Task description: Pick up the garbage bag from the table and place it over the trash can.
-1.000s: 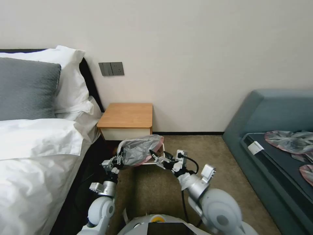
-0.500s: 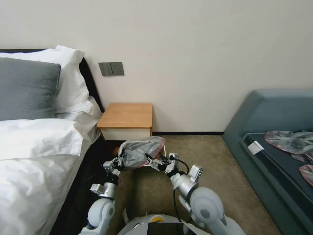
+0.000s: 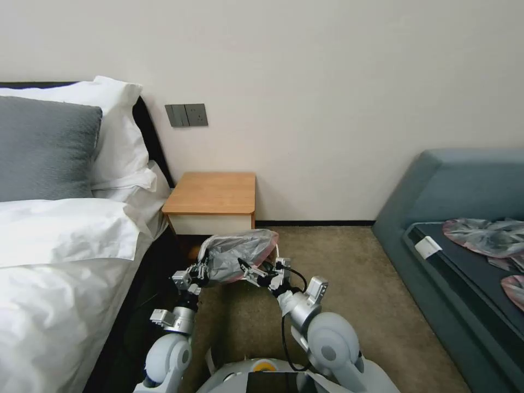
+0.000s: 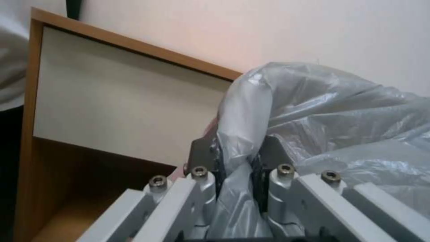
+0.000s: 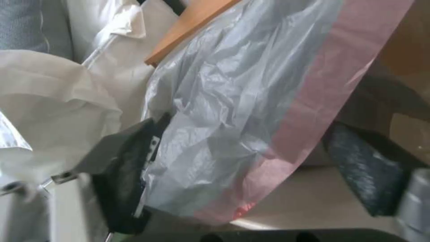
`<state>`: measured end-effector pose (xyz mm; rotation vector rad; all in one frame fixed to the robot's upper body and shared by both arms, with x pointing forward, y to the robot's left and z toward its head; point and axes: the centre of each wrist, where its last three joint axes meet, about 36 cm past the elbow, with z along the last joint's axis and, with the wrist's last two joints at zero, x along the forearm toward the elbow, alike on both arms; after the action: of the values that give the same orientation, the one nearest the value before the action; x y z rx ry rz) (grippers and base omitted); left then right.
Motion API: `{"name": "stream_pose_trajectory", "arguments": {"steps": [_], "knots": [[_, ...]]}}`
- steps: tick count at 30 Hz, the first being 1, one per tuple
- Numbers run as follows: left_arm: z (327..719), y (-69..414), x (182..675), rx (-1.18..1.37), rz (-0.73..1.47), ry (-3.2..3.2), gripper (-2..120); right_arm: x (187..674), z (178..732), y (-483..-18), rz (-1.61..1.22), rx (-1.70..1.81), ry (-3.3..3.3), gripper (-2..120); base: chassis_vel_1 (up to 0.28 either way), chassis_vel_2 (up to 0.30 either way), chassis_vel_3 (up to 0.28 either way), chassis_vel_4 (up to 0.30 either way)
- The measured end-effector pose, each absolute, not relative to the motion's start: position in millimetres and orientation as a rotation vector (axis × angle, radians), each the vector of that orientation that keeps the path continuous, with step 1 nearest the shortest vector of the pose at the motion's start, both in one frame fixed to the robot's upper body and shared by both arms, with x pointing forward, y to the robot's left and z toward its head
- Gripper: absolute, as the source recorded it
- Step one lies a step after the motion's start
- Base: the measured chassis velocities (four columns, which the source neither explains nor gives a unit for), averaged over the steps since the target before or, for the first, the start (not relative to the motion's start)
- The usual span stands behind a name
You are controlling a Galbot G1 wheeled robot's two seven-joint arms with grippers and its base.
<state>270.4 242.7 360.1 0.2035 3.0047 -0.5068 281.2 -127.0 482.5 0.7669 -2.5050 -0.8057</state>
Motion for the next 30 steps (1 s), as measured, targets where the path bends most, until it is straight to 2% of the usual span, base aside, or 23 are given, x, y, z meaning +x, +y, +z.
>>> {"name": "stream_pose_trajectory", "arguments": {"steps": [1, 4, 5, 8, 9, 12, 13, 16, 17, 19, 21, 24, 30], "knots": [[360.1, 242.7, 270.4, 0.203, -0.507, 3.005, 9, 281.2, 482.5, -127.0, -0.806, 0.767, -2.505, 86, 0.0, 0.0, 0.0, 0.0], [360.2, 242.7, 271.0, 0.203, -0.506, 3.004, 9, 278.0, 480.2, -126.1, -0.8, 0.777, -2.514, 73, 0.0, 0.0, 0.0, 0.0], [360.2, 242.7, 271.0, 0.203, -0.506, 3.004, 9, 278.0, 480.2, -126.1, -0.8, 0.777, -2.514, 73, 0.0, 0.0, 0.0, 0.0], [360.1, 242.4, 271.2, 0.202, -0.508, 3.004, 9, 277.4, 479.8, -125.8, -0.8, 0.788, -2.523, 57, 0.0, 0.0, 0.0, 0.0], [360.1, 242.4, 271.2, 0.202, -0.508, 3.004, 9, 277.4, 479.8, -125.8, -0.8, 0.788, -2.523, 57, 0.0, 0.0, 0.0, 0.0], [360.6, 242.2, 270.7, 0.203, -0.508, 3.004, 9, 278.5, 478.7, -125.5, -0.794, 0.799, -2.534, 43, 0.0, 0.0, 0.0, 0.0], [360.6, 242.2, 270.7, 0.203, -0.508, 3.004, 9, 278.5, 478.7, -125.5, -0.794, 0.799, -2.534, 43, 0.0, 0.0, 0.0, 0.0], [360.7, 242.3, 270.5, 0.202, -0.508, 3.005, 9, 279.1, 476.3, -125.2, -0.78, 0.803, -2.548, 30, 0.0, 0.0, 0.0, 0.0], [360.7, 242.3, 270.5, 0.202, -0.508, 3.005, 9, 279.1, 476.3, -125.2, -0.78, 0.803, -2.548, 30, 0.0, 0.0, 0.0, 0.0], [360.8, 242.5, 270.8, 0.201, -0.507, 3.004, 9, 277.7, 475.6, -124.0, -0.789, 0.814, -2.549, 18, 0.0, 0.0, 0.0, 0.0], [360.9, 242.6, 270.9, 0.201, -0.507, 3.004, 9, 277.3, 475.5, -123.6, -0.794, 0.818, -2.549, 15, 0.0, 0.0, 0.0, 0.0], [361.3, 242.9, 271.6, 0.2, -0.506, 3.002, 9, 275.4, 475.0, -120.9, -0.809, 0.826, -2.547, 0, 0.0, 0.0, 0.0, 0.0], [361.5, 244.2, 271.7, 0.193, -0.503, 3.002, 9, 272.7, 475.5, -120.3, -0.814, 0.836, -2.551, 0, 0.0, 0.0, 0.0, 0.0]]}}
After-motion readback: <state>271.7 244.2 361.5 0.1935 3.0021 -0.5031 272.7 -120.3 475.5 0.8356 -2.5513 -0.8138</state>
